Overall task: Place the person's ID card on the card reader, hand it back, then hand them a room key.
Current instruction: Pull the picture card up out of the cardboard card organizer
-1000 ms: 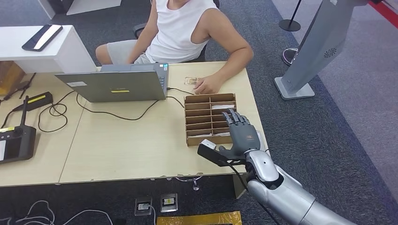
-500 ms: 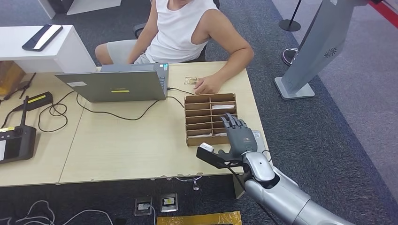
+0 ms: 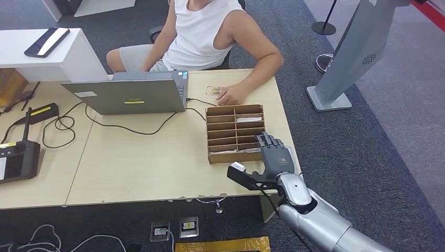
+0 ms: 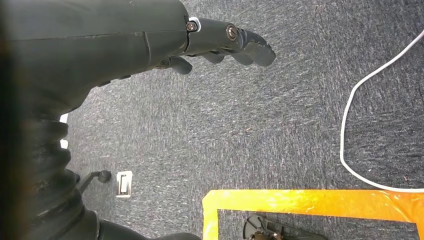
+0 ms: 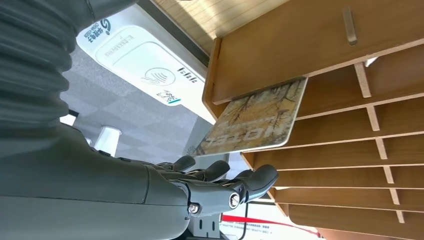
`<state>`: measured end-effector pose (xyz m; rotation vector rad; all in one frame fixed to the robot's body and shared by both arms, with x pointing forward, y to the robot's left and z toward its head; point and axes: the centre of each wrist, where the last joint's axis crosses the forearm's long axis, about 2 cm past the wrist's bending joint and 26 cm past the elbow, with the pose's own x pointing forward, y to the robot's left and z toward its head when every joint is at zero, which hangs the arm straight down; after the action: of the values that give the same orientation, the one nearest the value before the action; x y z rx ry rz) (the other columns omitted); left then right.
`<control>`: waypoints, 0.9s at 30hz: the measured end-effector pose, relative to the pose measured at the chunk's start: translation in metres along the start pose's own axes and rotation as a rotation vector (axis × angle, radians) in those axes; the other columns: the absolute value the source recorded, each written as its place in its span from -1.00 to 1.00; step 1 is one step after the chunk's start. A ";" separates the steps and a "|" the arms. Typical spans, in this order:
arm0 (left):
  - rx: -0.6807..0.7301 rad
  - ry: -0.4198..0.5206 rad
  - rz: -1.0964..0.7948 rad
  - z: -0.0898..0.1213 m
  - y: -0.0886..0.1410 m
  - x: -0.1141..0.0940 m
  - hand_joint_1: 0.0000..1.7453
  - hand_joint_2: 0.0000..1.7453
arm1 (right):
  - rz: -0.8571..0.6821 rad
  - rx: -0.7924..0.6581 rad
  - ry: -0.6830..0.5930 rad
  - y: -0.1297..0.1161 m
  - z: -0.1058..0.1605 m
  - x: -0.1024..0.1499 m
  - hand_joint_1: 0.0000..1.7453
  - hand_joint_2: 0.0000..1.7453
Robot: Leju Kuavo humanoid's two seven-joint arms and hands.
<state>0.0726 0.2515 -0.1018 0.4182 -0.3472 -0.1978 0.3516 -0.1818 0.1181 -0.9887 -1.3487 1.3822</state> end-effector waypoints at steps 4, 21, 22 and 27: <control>0.000 0.004 0.000 0.000 0.000 0.000 -1.00 1.00 | 0.000 -0.004 0.002 0.000 0.000 -0.001 -1.00 1.00; 0.001 0.006 0.002 -0.001 0.001 0.003 -1.00 1.00 | -0.001 -0.028 -0.021 0.000 0.000 -0.001 -1.00 1.00; 0.001 0.006 0.002 -0.001 0.001 0.003 -1.00 1.00 | -0.001 -0.029 -0.022 0.000 0.000 -0.001 -1.00 1.00; 0.001 0.010 0.002 -0.001 0.001 0.003 -1.00 1.00 | -0.001 -0.043 -0.049 -0.002 -0.001 0.003 -1.00 1.00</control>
<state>0.0762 0.2515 -0.1012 0.4198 -0.3383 -0.1934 0.3520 -0.1788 0.1204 -0.9883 -1.4199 1.3901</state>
